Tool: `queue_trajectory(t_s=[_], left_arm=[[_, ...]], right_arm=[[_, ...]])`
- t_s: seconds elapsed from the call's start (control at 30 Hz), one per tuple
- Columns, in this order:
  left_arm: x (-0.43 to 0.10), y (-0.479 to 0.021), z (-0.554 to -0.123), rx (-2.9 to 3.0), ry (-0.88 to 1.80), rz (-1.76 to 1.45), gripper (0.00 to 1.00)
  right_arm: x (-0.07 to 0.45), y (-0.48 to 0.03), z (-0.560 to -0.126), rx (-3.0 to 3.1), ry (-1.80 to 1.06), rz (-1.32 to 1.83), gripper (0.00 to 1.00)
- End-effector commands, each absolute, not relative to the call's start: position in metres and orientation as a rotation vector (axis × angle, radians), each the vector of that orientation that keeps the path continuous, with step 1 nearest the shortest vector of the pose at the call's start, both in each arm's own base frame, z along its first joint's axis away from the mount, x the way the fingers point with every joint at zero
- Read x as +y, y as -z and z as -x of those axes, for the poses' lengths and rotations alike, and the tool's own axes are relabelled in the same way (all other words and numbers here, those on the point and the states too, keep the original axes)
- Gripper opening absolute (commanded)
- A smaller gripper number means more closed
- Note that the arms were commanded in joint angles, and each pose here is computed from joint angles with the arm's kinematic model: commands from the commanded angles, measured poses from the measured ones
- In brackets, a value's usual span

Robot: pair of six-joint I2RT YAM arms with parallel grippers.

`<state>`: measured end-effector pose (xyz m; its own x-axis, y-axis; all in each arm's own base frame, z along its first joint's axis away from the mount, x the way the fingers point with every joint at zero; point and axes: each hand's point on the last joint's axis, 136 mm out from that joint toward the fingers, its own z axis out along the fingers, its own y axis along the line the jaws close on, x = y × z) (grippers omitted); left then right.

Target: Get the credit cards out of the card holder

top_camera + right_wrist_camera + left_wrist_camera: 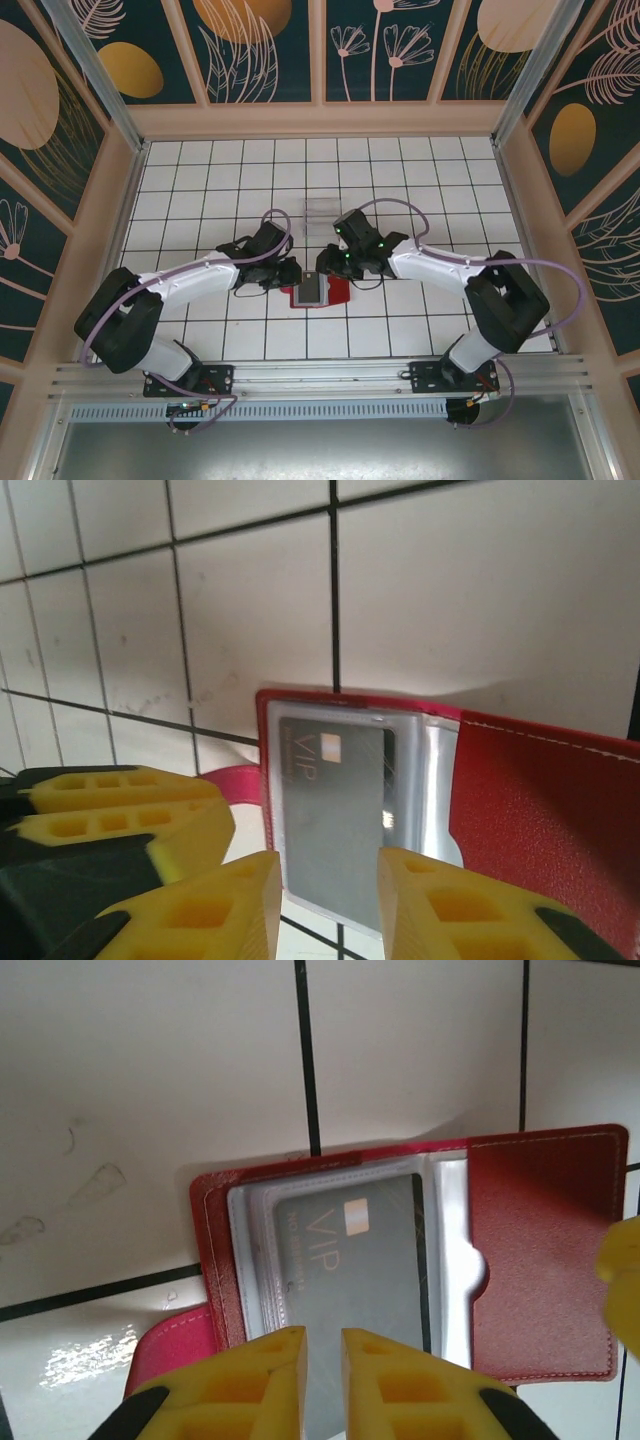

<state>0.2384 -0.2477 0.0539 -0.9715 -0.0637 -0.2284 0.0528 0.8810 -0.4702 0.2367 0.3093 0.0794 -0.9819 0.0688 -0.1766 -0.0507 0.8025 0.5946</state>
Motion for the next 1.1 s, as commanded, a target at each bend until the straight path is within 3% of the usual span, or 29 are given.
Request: queue_trajectory(t_s=[0.0, 0.4, 0.63, 0.87, 1.07], left_arm=[[-0.251, -0.048, -0.237, 2.813, 0.76, 0.039, 0.18], [-0.246, -0.034, -0.227, 2.849, 0.764, 0.09, 0.25], [-0.25, -0.034, -0.225, 2.844, 0.81, 0.086, 0.28], [-0.231, -0.023, -0.23, 2.865, 0.62, 0.096, 0.27], [-0.234, -0.013, -0.226, 2.879, 0.652, 0.094, 0.26]], right_arm=[[0.311, -0.064, -0.229, 2.824, -0.994, -0.016, 0.31], [0.279, -0.004, -0.203, 2.955, -0.858, -0.065, 0.31], [0.276, -0.001, -0.201, 2.964, -0.838, -0.063, 0.31], [0.275, -0.002, -0.201, 2.966, -0.829, -0.071, 0.32], [0.276, -0.007, -0.202, 2.953, -0.841, -0.077, 0.32]])
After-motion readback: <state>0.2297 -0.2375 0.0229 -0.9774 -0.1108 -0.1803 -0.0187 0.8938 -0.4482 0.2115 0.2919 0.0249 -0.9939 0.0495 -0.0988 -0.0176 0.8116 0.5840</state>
